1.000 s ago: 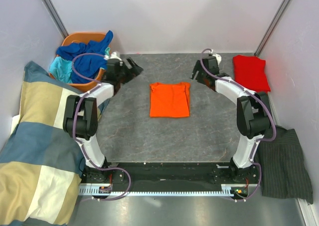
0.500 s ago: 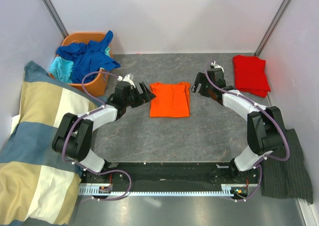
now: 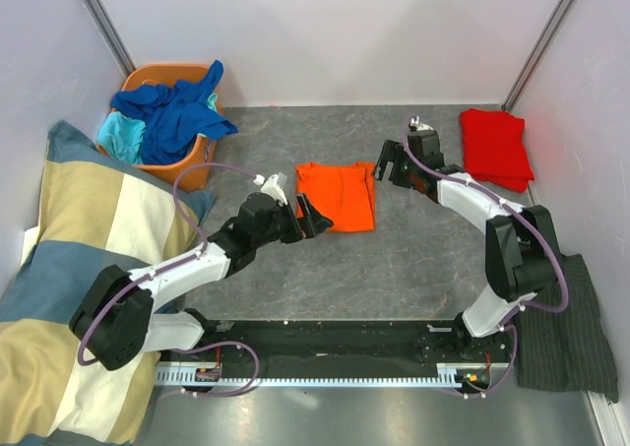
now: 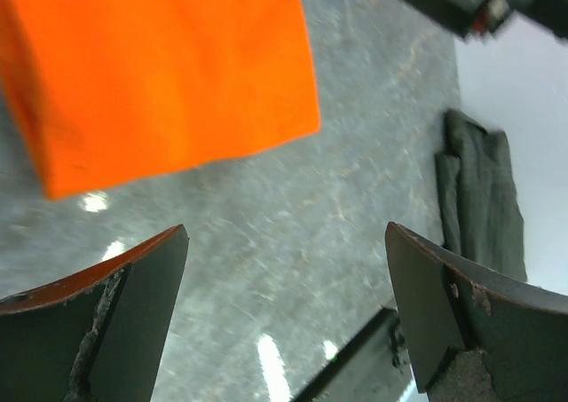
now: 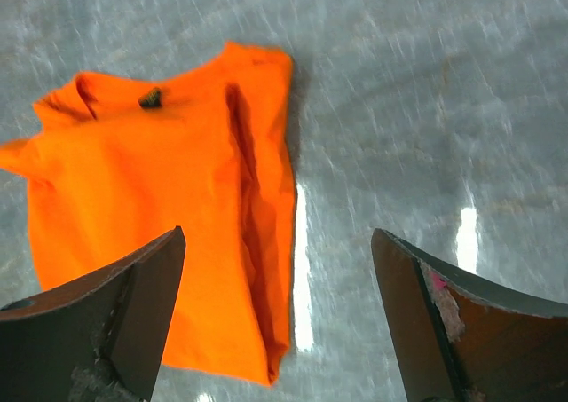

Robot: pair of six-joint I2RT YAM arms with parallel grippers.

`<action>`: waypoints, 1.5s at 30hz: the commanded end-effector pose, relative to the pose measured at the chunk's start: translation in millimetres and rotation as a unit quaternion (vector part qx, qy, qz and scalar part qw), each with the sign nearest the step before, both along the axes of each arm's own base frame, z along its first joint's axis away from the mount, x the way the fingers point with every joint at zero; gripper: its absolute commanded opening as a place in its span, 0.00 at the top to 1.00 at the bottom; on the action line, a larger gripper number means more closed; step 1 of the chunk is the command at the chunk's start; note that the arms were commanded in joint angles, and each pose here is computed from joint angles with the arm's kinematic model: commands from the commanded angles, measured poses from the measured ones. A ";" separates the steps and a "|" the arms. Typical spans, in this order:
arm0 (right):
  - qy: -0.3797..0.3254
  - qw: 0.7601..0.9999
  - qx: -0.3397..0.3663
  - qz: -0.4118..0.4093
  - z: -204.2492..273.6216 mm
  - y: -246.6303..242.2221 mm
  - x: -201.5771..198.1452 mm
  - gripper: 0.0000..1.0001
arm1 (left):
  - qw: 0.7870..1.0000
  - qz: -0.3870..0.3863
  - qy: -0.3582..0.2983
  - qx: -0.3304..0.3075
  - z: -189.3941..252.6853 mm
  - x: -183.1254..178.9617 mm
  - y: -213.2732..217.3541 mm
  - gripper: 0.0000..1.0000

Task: Fold and stack the t-shirts
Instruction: Fold the long partially folded tshirt into a neat square, then smooth out wrinkles on the folded tshirt

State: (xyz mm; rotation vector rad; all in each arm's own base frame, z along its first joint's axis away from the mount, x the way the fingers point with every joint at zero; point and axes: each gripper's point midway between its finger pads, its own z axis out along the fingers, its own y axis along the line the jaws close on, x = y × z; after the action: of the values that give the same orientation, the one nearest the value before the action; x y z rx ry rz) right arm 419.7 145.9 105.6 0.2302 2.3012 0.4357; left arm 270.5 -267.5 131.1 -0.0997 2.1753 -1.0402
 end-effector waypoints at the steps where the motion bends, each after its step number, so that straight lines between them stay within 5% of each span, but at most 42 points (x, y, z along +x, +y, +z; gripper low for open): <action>1: -0.056 0.998 0.008 0.017 21.9 16.4 48.4 0.05 | 1.000 0.008 0.019 -0.016 -4.2 -12.4 -9.0 0.00; 11: -0.063 0.991 0.052 0.110 -3.0 78.2 145.0 0.02 | 0.999 0.012 0.041 -0.008 -42.5 -18.1 -25.6 0.00; 16: -0.006 0.987 0.082 0.140 -54.2 97.3 149.0 0.02 | 0.999 0.009 0.049 -0.004 -64.5 -4.5 -39.6 0.00; 30: 0.069 0.984 0.094 0.138 -85.1 79.9 64.9 0.02 | 0.998 0.014 0.065 0.014 -89.4 22.8 -47.5 0.00; 45: 0.141 0.969 0.106 0.172 -95.7 91.0 -82.6 0.02 | 0.991 0.116 0.055 0.048 -86.7 74.4 48.5 0.00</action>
State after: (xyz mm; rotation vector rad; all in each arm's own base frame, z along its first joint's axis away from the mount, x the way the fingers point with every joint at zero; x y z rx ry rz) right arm 408.4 228.2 43.3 -0.0137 2.3806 0.8760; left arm 335.7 -253.4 49.2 -0.3598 2.2469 -0.9270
